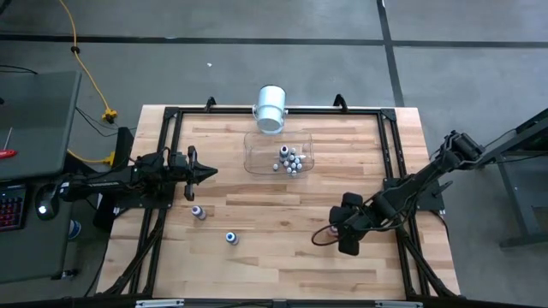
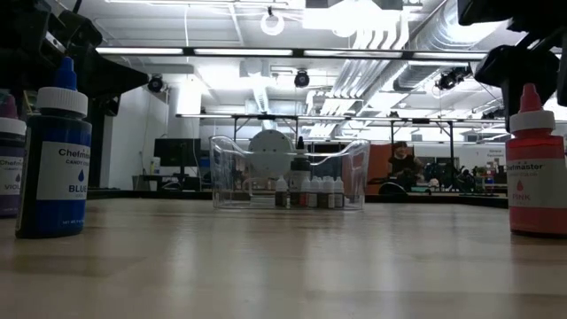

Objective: Pick & Place food coloring
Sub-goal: Put the large pink food coloring bottle into the transparent bin

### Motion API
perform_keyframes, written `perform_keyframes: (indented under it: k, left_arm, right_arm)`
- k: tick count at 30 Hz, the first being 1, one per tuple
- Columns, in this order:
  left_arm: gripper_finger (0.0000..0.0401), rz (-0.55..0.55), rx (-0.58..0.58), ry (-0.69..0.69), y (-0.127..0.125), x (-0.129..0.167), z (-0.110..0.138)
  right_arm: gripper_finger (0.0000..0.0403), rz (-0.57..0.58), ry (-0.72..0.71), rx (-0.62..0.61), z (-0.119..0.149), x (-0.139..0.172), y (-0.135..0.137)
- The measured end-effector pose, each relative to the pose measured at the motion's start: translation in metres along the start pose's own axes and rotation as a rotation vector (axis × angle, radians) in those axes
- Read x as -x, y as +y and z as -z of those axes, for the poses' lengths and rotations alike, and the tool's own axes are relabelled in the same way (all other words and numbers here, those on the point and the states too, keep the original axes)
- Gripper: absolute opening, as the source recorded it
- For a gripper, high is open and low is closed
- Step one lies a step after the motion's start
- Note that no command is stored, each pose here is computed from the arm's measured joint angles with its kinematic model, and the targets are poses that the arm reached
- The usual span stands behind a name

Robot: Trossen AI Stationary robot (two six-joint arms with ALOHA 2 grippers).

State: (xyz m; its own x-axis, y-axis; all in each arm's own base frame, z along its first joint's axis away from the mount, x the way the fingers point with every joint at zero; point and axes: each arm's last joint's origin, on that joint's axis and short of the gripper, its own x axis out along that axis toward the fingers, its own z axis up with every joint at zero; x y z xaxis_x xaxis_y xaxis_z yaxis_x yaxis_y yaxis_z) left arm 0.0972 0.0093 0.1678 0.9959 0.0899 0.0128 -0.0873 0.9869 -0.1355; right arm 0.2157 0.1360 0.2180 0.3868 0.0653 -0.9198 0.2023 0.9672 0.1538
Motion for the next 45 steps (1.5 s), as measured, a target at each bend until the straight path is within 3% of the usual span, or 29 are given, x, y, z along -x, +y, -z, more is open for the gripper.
perform_keyframes:
  k: [15,34,45]
  left_arm:
    - [0.0001,0.000,0.000,0.000,0.0000,0.0000,0.0000]
    - [0.0001,0.000,0.000,0.000,0.0000,0.0000,0.0000]
    - [0.0001,0.000,0.000,0.000,0.0000,0.0000,0.0000]
  right_arm:
    - [0.0227,0.011,-0.005,-0.029,-0.0055,-0.0012,-0.0058]
    - [0.0203,-0.006,0.028,-0.027,-0.0050,-0.0060,-0.0037]
    - [0.0142,-0.006,0.030,-0.028,-0.0050,-0.0060,-0.0039]
